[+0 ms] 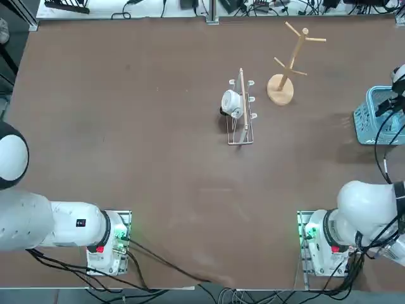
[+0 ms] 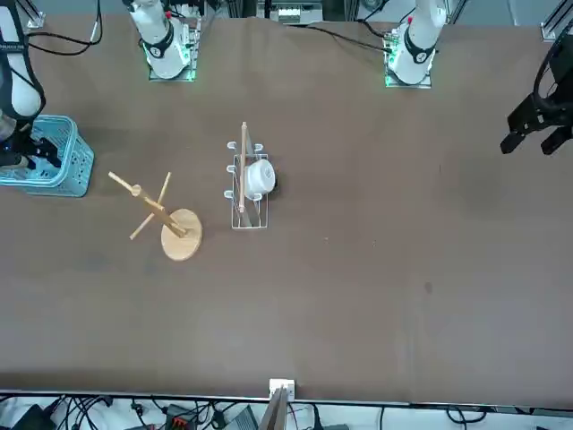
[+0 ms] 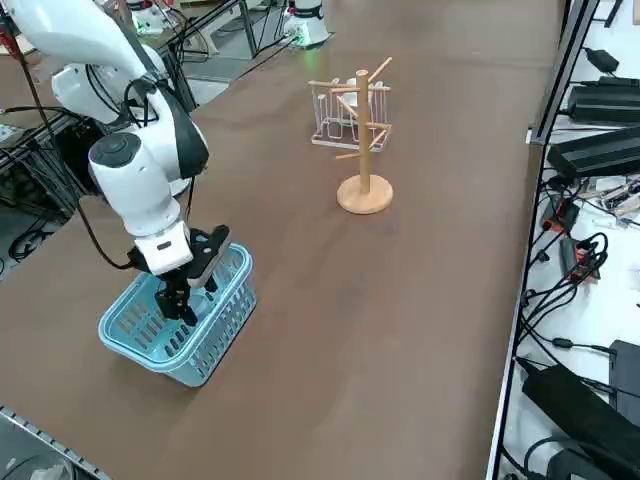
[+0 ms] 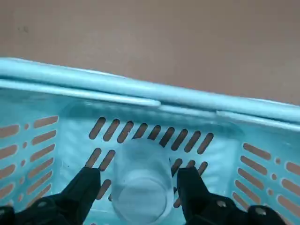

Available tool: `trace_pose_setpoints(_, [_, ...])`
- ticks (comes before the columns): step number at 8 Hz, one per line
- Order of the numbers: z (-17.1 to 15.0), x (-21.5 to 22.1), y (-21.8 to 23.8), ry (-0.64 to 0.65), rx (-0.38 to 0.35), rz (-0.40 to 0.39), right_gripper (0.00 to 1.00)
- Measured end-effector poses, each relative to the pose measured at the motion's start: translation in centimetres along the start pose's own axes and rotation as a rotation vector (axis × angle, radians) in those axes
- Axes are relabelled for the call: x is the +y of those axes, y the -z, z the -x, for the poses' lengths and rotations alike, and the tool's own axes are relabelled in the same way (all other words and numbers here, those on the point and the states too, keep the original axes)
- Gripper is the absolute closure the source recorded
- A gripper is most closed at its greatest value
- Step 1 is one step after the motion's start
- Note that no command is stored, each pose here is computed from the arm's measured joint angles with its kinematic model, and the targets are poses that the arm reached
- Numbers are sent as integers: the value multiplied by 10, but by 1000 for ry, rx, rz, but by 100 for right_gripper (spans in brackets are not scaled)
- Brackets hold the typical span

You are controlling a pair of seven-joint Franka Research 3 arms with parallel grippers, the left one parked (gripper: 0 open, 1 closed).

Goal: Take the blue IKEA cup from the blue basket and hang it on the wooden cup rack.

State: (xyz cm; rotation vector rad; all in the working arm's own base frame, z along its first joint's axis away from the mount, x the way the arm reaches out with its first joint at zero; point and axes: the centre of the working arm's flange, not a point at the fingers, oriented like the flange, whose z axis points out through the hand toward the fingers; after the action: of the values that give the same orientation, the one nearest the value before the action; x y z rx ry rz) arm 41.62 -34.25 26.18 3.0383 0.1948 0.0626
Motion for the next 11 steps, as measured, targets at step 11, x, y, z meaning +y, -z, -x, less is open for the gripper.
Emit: trace_pose_setpoints(11, [15,6,-14,14,-33,-31,0])
